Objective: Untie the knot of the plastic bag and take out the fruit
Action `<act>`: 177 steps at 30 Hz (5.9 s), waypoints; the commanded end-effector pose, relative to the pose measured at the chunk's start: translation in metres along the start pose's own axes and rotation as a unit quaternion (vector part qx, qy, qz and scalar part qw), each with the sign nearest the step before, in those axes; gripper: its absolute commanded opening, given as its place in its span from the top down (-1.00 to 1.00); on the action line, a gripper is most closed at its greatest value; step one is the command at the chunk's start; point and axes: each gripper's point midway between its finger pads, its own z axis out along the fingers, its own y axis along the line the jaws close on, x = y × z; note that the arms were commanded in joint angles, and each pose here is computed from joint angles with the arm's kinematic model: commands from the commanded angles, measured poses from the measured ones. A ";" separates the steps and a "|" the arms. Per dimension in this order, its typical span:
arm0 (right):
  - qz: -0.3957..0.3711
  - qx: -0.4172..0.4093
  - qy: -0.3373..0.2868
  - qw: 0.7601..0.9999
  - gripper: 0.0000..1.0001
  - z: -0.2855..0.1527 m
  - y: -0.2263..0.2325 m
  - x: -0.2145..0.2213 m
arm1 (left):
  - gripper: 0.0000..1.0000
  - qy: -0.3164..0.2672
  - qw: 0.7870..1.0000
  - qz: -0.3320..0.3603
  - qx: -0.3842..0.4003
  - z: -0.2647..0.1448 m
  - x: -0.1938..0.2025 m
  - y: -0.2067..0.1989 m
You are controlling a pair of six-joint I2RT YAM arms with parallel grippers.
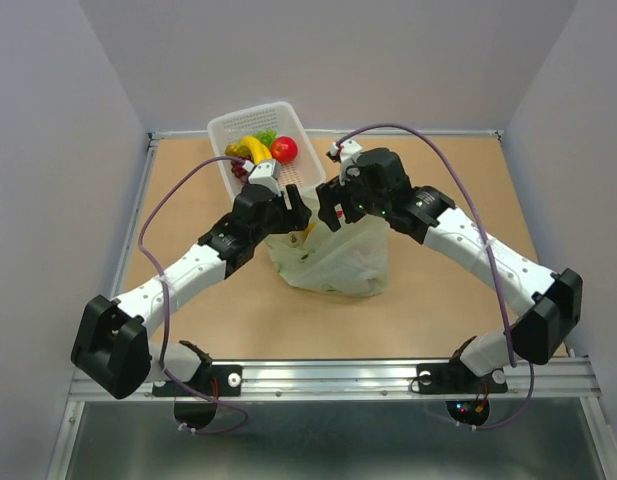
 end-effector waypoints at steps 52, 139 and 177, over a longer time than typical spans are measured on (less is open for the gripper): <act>0.082 0.215 0.048 0.972 -0.60 -0.059 -0.024 0.049 | -0.59 0.012 0.986 0.085 0.145 -0.019 0.011 -0.061; 0.264 0.200 0.017 0.944 -0.81 -0.016 -0.092 0.080 | -0.90 0.015 0.963 0.168 0.212 -0.117 0.095 -0.155; 0.346 0.223 0.088 0.907 0.99 -0.054 -0.065 0.272 | -0.68 0.121 0.993 0.004 -0.016 -0.006 0.117 -0.066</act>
